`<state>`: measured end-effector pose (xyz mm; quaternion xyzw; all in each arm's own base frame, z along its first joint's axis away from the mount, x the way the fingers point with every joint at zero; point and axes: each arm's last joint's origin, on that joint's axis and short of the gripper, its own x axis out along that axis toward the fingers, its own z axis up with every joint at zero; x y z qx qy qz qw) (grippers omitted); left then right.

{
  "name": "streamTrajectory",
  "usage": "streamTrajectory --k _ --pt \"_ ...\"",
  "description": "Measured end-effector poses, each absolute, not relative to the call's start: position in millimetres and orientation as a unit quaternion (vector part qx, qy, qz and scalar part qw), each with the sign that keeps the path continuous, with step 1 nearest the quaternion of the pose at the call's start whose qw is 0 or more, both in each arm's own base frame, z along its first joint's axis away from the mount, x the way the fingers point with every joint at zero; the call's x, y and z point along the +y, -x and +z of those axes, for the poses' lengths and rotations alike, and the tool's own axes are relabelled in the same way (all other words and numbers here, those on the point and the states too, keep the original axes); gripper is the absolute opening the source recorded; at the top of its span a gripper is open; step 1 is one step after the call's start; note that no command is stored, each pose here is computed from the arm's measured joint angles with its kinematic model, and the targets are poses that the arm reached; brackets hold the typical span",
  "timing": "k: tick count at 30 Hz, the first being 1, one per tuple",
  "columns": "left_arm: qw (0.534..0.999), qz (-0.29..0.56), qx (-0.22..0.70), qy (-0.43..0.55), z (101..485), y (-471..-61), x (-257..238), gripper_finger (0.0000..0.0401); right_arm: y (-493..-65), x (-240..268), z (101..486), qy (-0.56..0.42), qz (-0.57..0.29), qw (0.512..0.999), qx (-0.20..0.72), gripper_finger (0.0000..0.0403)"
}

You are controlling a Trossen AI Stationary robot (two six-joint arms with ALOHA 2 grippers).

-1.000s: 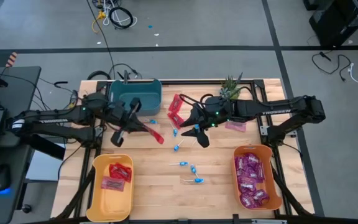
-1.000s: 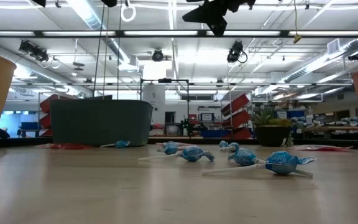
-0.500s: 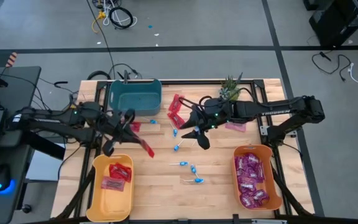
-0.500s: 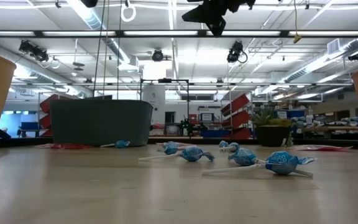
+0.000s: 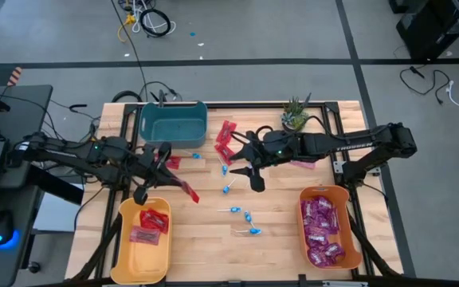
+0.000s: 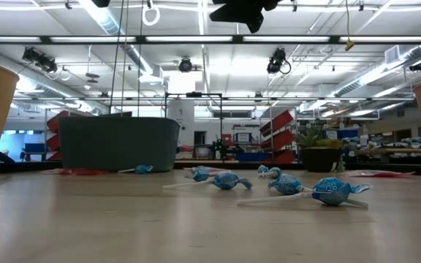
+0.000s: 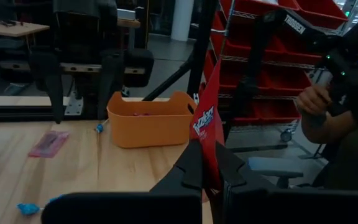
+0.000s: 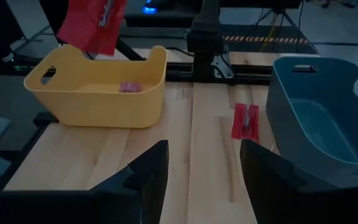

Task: Sort candy
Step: Put the red candy into the yellow bin

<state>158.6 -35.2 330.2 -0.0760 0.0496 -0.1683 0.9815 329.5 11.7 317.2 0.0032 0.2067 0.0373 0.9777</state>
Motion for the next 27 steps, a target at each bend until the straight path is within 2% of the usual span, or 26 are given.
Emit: streamTrajectory --k 27 --pt "0.983 -0.167 0.044 0.066 330.9 -158.8 -35.2 0.0 -331.8 11.8 322.8 -0.001 0.038 0.984 0.176 0.0183"
